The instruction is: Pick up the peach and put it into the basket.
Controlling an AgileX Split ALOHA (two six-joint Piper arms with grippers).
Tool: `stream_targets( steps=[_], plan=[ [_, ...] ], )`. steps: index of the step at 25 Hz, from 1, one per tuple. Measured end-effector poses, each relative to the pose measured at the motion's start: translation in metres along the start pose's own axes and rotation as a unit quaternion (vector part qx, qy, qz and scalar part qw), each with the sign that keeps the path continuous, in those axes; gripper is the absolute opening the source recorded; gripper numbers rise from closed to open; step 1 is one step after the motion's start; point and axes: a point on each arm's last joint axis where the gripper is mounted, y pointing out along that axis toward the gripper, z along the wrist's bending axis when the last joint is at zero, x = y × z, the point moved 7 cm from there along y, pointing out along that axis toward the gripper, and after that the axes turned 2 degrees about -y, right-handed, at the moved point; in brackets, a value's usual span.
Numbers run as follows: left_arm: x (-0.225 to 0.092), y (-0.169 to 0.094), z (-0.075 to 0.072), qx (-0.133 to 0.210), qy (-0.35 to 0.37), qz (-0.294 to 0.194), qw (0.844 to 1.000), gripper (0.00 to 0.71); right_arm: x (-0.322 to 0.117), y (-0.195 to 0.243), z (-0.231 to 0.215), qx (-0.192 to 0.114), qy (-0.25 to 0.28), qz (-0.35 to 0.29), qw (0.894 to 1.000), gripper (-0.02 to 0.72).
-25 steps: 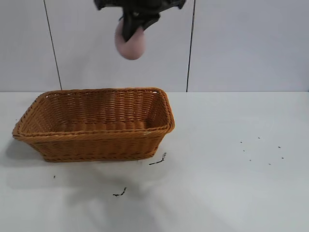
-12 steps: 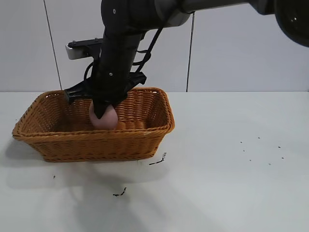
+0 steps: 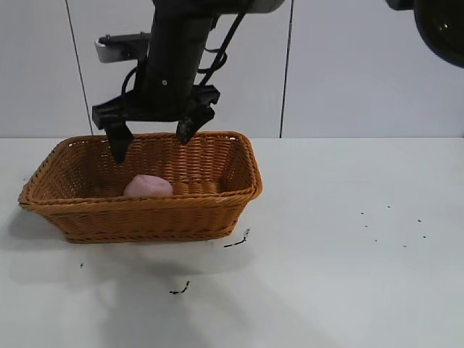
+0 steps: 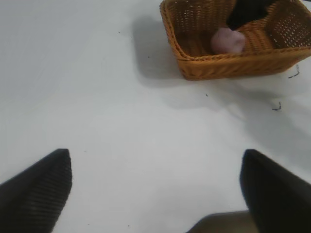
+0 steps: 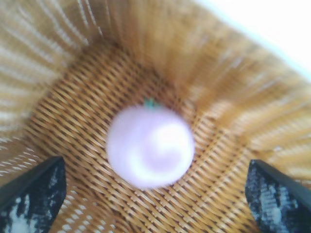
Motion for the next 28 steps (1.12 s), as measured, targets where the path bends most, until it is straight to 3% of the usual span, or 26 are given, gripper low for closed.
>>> stream_targets(
  steps=[8, 11, 16, 21, 28],
  plan=[
    [0.0, 0.0, 0.0, 0.0, 0.0, 0.0, 1.0, 0.692, -0.032, -0.014, -0.149, -0.091, 0.095, 0.025, 0.991, 0.689],
    [0.0, 0.0, 0.0, 0.0, 0.0, 0.0, 1.0, 0.692, -0.059, -0.027, -0.214, -0.125, 0.147, 0.039, 0.981, 0.689],
    [0.0, 0.0, 0.0, 0.0, 0.0, 0.0, 1.0, 0.692, -0.101, -0.049, -0.284, -0.156, 0.214, 0.06, 0.963, 0.689],
    [0.0, 0.0, 0.0, 0.0, 0.0, 0.0, 1.0, 0.692, -0.115, -0.077, -0.31, -0.172, 0.242, 0.057, 0.953, 0.689],
    [0.0, 0.0, 0.0, 0.0, 0.0, 0.0, 1.0, 0.692, -0.113, -0.108, -0.296, -0.166, 0.244, 0.064, 0.953, 0.689]
  ],
)
